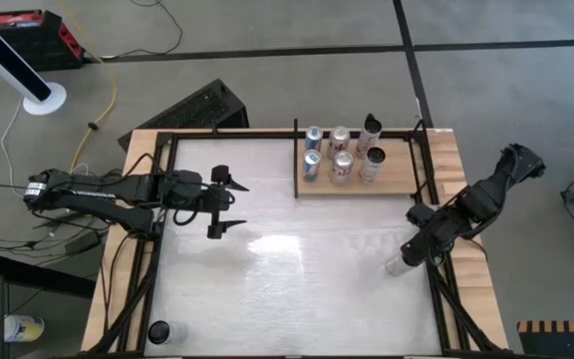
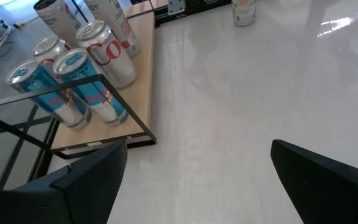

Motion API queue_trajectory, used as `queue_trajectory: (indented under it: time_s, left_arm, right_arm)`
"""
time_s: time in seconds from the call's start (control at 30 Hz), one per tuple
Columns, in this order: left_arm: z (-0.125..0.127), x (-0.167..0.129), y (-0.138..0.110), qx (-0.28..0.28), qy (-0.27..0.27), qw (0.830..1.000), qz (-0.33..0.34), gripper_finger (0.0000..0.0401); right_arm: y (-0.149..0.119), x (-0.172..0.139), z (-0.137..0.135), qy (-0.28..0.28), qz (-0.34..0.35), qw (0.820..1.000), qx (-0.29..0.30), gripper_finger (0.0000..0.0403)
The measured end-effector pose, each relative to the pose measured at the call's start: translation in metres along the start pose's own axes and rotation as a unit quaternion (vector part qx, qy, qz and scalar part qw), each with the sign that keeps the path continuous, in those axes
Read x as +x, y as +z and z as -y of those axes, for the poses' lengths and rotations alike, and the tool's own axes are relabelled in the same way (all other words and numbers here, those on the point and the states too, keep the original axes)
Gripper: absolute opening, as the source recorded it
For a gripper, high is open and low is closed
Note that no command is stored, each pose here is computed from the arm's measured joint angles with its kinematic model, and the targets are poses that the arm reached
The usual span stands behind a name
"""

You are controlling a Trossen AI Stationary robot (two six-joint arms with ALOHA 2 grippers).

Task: Place canned beverage on shelf
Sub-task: Put the right white-yellow soda can

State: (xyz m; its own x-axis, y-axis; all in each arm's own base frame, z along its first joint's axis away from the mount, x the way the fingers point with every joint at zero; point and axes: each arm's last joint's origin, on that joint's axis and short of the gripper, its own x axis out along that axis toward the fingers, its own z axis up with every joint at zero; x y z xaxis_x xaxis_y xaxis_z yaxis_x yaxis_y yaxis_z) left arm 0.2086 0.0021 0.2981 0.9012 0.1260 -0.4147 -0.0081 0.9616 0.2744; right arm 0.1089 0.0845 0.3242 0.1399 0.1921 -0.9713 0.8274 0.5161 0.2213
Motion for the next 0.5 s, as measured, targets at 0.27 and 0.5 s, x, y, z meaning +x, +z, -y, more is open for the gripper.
queue_trajectory:
  time_s: [0.27,0.5]
  left_arm:
    - [0.0005,0.0000,-0.0005,0.009,-0.006,1.000,-0.002,0.0382]
    - [0.0013,-0.0001,-0.0011,0.010,-0.018,1.000,-0.003,0.0382]
  right_arm:
    - [0.0000,0.0005,-0.0009,0.000,0.000,1.000,0.007,0.0305]
    - [0.0005,0.0025,-0.0037,-0.002,0.011,1.000,0.012,0.0326]
